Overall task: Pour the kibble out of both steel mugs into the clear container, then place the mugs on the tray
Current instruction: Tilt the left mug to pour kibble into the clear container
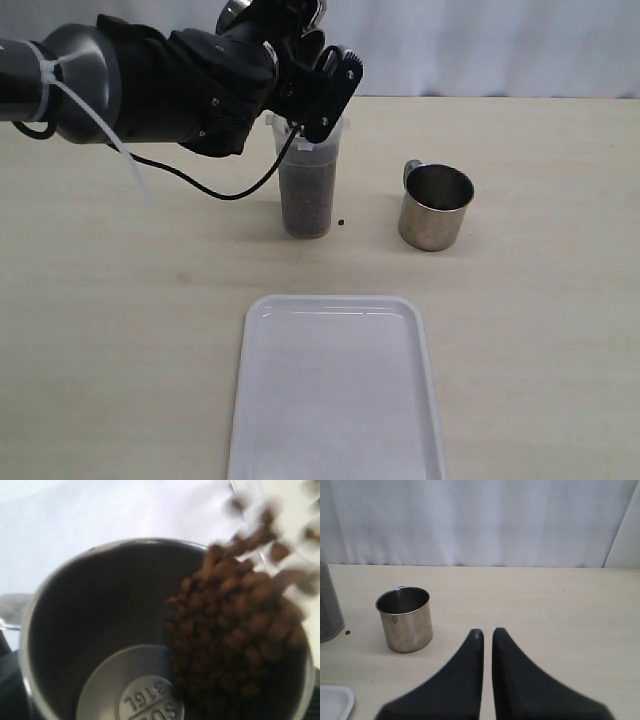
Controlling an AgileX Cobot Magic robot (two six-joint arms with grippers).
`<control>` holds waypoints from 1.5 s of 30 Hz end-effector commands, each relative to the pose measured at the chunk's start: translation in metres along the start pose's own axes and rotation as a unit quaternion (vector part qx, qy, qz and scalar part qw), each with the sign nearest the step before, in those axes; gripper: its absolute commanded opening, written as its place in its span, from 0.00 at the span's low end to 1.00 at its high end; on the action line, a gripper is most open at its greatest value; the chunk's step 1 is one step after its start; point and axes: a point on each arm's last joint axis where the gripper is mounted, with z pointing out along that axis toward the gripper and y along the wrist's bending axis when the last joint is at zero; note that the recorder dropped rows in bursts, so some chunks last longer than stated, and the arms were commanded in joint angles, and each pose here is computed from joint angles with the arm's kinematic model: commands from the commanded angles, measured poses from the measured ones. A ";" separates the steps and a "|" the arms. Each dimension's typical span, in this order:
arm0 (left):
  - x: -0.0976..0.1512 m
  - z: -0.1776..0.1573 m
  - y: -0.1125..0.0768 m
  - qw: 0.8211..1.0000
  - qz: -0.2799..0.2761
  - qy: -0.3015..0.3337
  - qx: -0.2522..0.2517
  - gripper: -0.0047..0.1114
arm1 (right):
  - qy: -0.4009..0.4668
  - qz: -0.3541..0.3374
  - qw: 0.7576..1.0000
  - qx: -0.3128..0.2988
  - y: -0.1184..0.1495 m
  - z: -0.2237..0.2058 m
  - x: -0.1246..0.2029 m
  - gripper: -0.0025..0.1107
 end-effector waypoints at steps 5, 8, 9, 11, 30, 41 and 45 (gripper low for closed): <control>-0.005 -0.009 0.010 0.999 0.032 0.005 -0.019 0.04 | 0.000 0.006 1.000 -0.002 0.000 0.000 0.001 0.06; -0.007 -0.011 0.011 0.999 0.039 0.013 -0.021 0.04 | 0.000 0.006 1.000 -0.002 0.000 0.000 0.001 0.06; -0.008 -0.012 0.012 0.998 0.049 0.017 -0.021 0.04 | 0.000 0.006 1.000 -0.002 0.000 0.000 0.001 0.06; -0.011 -0.014 0.013 0.998 0.063 0.016 -0.023 0.04 | 0.000 0.006 1.000 -0.002 0.000 0.000 0.001 0.06; -0.015 -0.020 0.015 0.982 0.185 0.035 -0.023 0.04 | 0.000 0.006 1.000 -0.002 0.000 0.000 0.001 0.06; -0.020 -0.026 0.017 0.974 0.223 0.044 -0.025 0.04 | 0.000 0.006 1.000 -0.002 0.000 0.000 0.001 0.06; -0.026 -0.031 0.019 0.971 0.233 0.046 -0.028 0.04 | 0.000 0.006 1.000 -0.002 0.000 0.000 0.001 0.06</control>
